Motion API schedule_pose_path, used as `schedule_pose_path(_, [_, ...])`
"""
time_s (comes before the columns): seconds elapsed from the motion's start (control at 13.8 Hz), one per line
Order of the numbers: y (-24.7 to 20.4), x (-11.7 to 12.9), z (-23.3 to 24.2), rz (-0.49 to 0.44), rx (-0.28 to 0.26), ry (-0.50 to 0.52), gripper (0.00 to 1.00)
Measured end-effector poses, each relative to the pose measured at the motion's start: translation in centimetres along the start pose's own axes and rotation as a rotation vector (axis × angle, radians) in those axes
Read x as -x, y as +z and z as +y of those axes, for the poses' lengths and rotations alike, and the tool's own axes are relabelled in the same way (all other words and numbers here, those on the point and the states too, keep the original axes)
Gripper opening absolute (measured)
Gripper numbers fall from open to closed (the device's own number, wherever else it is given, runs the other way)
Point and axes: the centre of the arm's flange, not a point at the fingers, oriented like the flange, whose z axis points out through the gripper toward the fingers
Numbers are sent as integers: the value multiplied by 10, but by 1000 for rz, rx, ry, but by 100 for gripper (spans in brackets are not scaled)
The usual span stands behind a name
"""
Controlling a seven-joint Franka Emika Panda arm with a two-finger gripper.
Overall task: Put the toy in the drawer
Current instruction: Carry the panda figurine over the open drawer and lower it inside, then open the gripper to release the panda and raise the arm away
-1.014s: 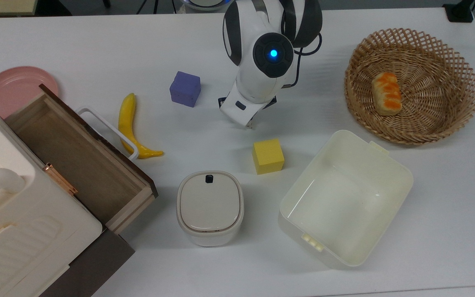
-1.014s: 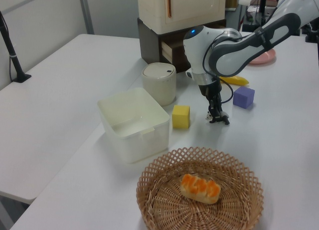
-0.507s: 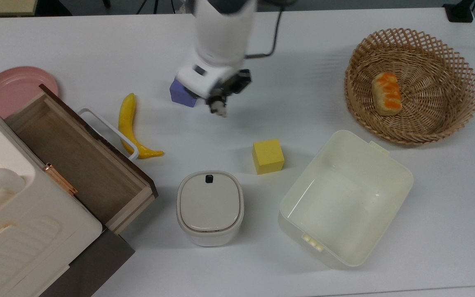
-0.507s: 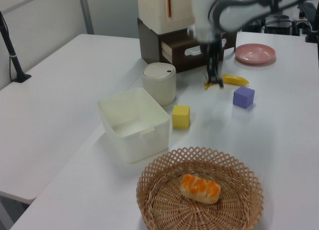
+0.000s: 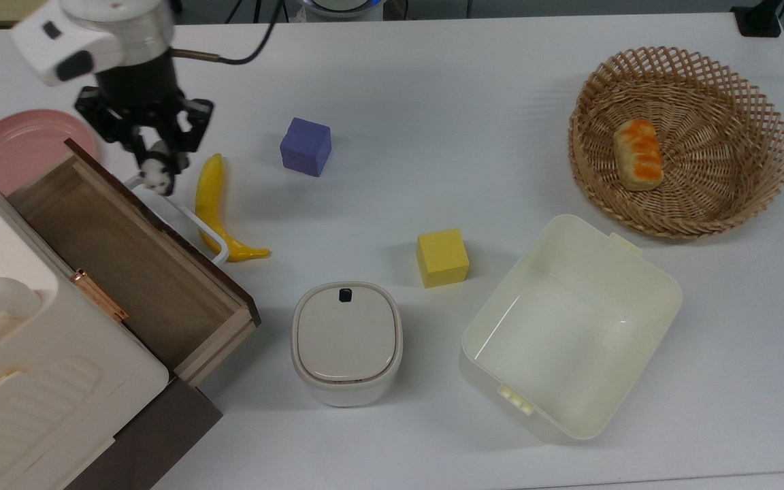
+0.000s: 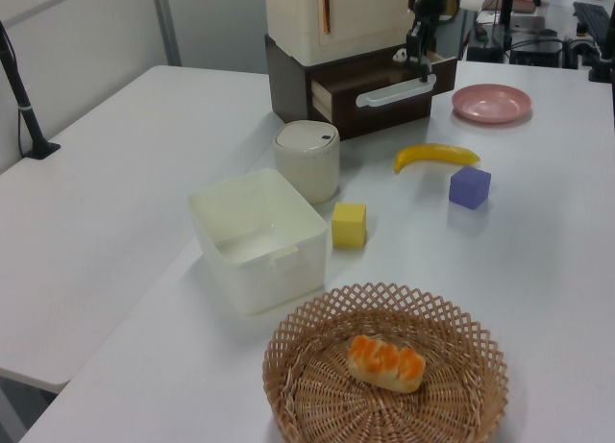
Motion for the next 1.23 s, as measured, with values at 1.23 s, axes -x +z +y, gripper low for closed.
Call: schedule_pose_path(1.23, [78,-32,41,197,23,295,51])
